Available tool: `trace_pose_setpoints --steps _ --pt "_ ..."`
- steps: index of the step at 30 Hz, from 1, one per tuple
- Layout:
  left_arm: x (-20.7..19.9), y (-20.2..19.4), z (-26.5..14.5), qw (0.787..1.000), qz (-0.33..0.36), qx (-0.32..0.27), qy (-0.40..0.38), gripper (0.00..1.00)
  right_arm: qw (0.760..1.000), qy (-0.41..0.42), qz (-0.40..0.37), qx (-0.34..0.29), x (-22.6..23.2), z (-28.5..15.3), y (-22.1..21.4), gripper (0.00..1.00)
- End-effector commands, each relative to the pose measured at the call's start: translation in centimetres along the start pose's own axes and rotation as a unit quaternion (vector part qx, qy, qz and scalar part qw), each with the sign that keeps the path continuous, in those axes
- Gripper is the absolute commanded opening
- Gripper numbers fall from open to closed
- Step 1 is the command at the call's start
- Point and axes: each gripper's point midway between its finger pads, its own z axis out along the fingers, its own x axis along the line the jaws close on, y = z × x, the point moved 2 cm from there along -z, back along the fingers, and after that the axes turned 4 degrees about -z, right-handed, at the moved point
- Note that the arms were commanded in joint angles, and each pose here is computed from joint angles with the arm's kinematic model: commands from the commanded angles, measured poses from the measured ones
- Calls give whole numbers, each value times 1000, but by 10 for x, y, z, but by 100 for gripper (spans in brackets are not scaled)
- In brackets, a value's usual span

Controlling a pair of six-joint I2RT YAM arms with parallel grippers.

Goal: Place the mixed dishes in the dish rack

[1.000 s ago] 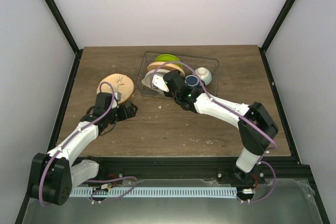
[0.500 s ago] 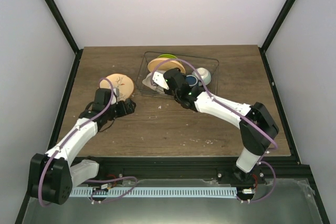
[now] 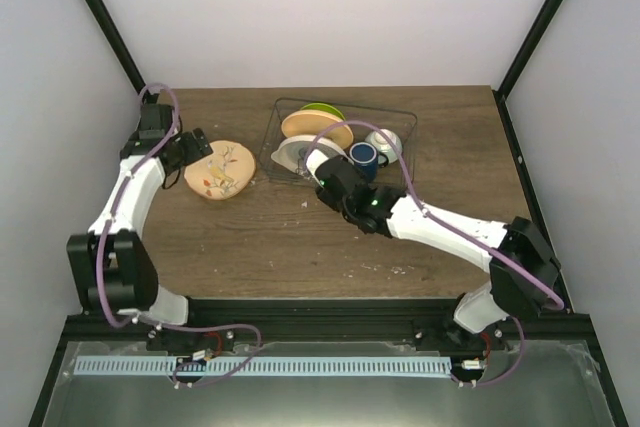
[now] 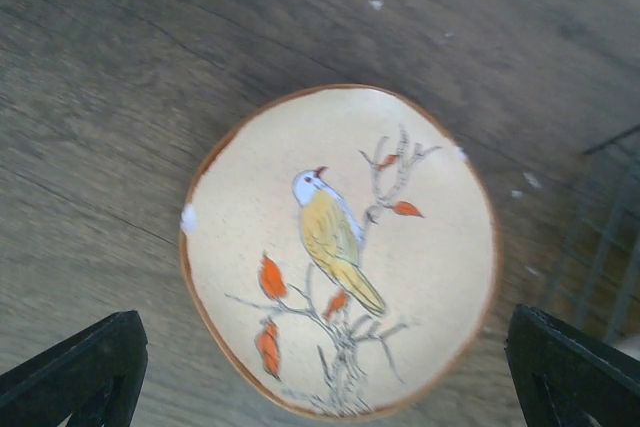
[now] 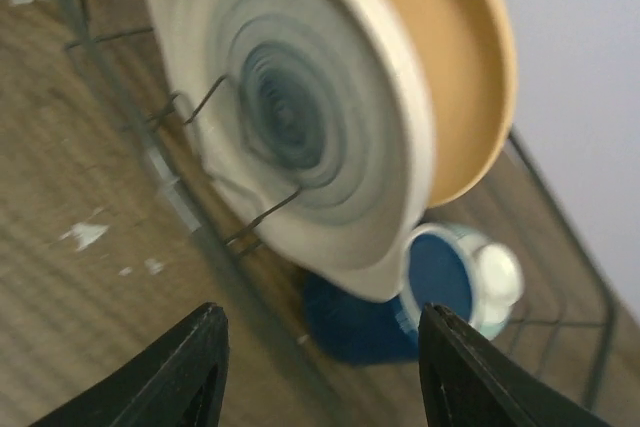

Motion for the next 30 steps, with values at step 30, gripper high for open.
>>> trace_pose_setpoints --steps 30 --pt "89 -50 156 957 -145 238 -75 83 982 67 151 93 50 -37 -73 53"
